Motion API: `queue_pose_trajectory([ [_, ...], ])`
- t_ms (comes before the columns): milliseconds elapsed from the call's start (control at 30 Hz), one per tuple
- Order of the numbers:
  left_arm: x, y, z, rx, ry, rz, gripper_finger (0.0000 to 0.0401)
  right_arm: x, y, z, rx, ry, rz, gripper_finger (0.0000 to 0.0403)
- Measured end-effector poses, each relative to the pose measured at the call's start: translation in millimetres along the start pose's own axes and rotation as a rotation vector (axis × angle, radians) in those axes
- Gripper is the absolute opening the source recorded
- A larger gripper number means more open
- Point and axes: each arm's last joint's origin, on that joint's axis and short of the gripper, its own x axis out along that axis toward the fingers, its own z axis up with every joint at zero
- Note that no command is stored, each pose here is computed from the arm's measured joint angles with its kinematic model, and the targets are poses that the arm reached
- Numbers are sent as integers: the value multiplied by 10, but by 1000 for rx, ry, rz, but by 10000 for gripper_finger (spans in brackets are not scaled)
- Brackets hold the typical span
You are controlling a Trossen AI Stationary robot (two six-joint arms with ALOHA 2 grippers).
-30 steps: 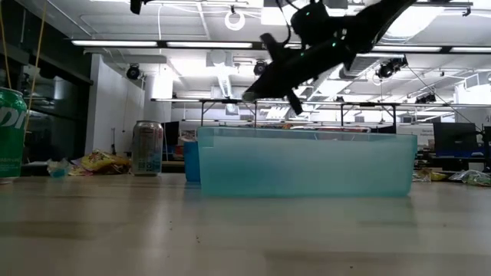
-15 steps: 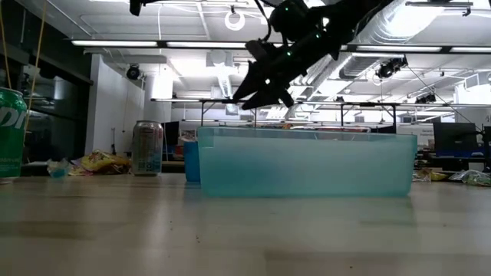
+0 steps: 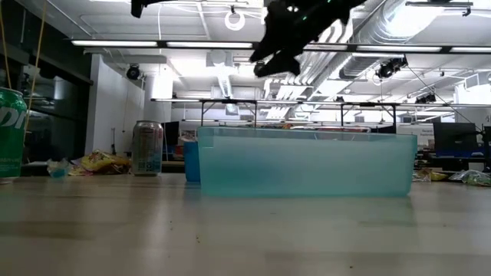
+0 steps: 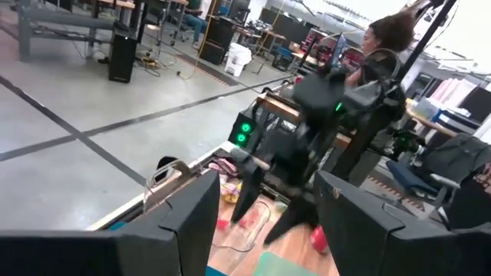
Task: Sort candy
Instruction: Put the blue candy into the blue bin
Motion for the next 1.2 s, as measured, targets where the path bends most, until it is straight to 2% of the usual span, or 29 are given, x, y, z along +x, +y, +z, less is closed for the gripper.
queue_pose_trajectory([
  [133,31,6,-16,11,15,-1,198,-362,30,-21,-18,14,-40,235],
  [300,63,15,-36,42,33,3,198,-685,80,-188,-5,53,-86,223],
  [433,134,34,-64,-58,83,28,198,-864,104,-313,34,31,-108,220],
  [533,219,68,-119,-73,337,148,198,-939,98,-403,58,18,-161,220],
  [667,302,161,-242,-26,789,432,198,-968,85,-440,70,11,-196,220],
  [800,328,283,-505,-24,1260,622,198,-947,81,-436,65,11,-196,220],
  [833,356,315,-586,-23,1335,646,198,-935,78,-438,58,16,-197,220],
  [1000,488,489,-1055,-1,1472,603,198,-908,70,-443,44,28,-198,220],
  [1100,463,623,-1377,13,1639,660,198,-908,70,-443,44,28,-198,220],
  [1200,391,725,-1631,10,1725,699,198,-908,70,-443,44,27,-198,220],
])
